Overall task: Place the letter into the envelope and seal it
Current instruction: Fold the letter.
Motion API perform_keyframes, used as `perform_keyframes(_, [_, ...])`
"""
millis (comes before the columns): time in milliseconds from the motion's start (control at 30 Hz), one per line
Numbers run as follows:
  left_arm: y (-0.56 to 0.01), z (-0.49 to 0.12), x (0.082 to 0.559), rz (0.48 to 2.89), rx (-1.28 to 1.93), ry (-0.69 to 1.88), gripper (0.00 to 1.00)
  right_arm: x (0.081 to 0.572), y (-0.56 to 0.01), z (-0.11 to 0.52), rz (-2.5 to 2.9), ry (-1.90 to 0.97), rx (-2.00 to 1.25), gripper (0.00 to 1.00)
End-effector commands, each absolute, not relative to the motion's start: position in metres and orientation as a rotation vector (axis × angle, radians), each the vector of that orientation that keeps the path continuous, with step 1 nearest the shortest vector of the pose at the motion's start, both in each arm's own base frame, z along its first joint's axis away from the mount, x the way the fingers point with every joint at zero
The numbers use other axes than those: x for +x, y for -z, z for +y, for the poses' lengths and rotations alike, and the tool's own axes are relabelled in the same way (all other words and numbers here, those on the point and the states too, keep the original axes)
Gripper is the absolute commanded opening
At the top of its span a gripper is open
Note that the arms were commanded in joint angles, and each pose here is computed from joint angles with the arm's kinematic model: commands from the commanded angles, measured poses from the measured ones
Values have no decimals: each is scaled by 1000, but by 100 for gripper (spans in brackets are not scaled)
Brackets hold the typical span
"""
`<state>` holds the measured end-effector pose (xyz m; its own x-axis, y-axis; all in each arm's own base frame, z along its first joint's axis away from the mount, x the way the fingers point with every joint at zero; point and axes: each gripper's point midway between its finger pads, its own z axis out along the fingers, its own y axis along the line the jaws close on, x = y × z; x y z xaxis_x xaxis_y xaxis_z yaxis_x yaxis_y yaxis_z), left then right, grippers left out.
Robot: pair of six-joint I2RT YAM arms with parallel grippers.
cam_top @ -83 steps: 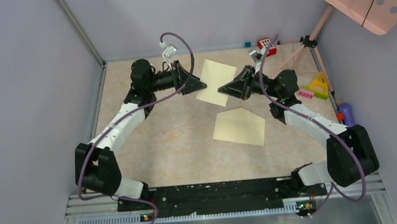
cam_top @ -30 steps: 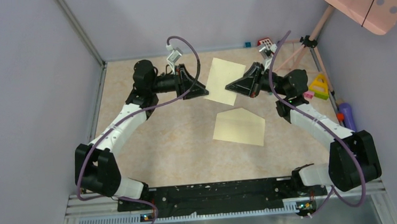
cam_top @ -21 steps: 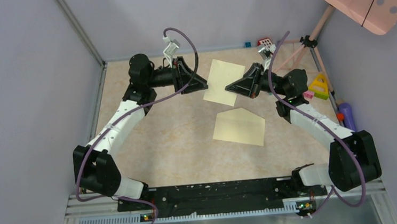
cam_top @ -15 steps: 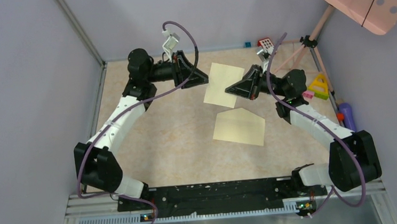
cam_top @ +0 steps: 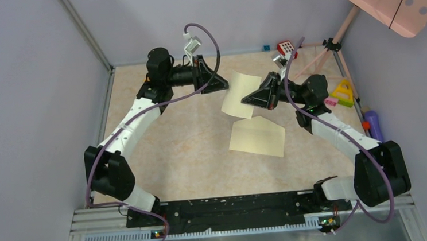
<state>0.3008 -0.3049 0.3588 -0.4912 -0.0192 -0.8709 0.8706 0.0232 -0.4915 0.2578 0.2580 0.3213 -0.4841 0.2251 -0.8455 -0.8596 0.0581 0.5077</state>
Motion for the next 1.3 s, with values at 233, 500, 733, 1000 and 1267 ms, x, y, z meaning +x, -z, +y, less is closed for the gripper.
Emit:
perform_keyframes(233, [-366,-300,301,1546,924,1466,35,251,-340,255,1380,-1492,-726,0])
perform_keyframes(500, [-372,-293,297,1534,932,1435,38,249,-345,250,1363,-1475,-725,0])
perform_keyframes(733, [-385,-299,273,1447,1002,1621,39,255,-337,252,1387,-1481,-716,0])
perform_keyframes(1000, [-379,-309,261,1446,1058,1665,31,259,-333,253,1396,-1482,-714,0])
perform_keyframes(1267, [-371,-312,270,1490,1013,1614,0,256,-333,253,1383,-1482,-735,8])
